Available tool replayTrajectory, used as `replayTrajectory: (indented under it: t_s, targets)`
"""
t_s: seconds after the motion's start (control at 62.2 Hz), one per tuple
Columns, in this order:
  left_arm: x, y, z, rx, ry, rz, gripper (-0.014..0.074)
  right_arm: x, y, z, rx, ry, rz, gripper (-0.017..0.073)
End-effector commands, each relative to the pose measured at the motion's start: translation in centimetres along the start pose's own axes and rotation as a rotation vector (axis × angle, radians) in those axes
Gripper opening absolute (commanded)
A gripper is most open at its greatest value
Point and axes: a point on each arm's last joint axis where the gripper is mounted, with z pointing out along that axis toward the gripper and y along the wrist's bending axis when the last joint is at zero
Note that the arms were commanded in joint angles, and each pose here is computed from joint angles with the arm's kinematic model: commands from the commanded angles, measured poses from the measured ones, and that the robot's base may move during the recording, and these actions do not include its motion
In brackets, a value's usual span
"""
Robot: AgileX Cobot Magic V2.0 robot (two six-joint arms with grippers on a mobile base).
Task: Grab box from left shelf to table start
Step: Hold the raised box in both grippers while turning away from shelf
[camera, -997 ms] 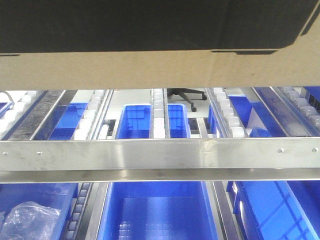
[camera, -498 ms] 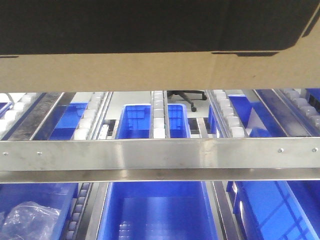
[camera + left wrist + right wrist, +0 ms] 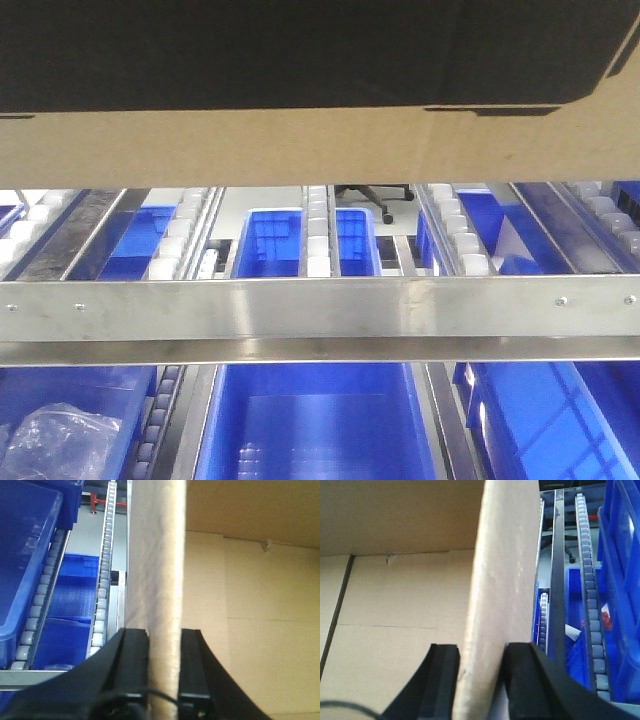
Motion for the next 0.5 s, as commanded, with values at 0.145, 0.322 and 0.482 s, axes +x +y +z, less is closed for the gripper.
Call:
replayTrajectory:
  t_s: [0.145,0.322,0.482]
  targets:
    - [-2.72,0.24,-1.24,-0.048,-0.250,0.069,-0.0102,-2.26,-0.60,-0.54,0.110,-0.183,-0.118,0.0056]
    - [-2.72,0.24,-1.24,-0.048,-0.250,0.069,-0.0102,-2.26,-0.60,-0.54,0.110,-0.183,-0.118,0.0056]
    - [-2.72,0.24,-1.24,-0.048,-0.250,0.069,-0.0102,-2.26,-0.60,-0.54,0.110,-0.183,-0.118,0.0056]
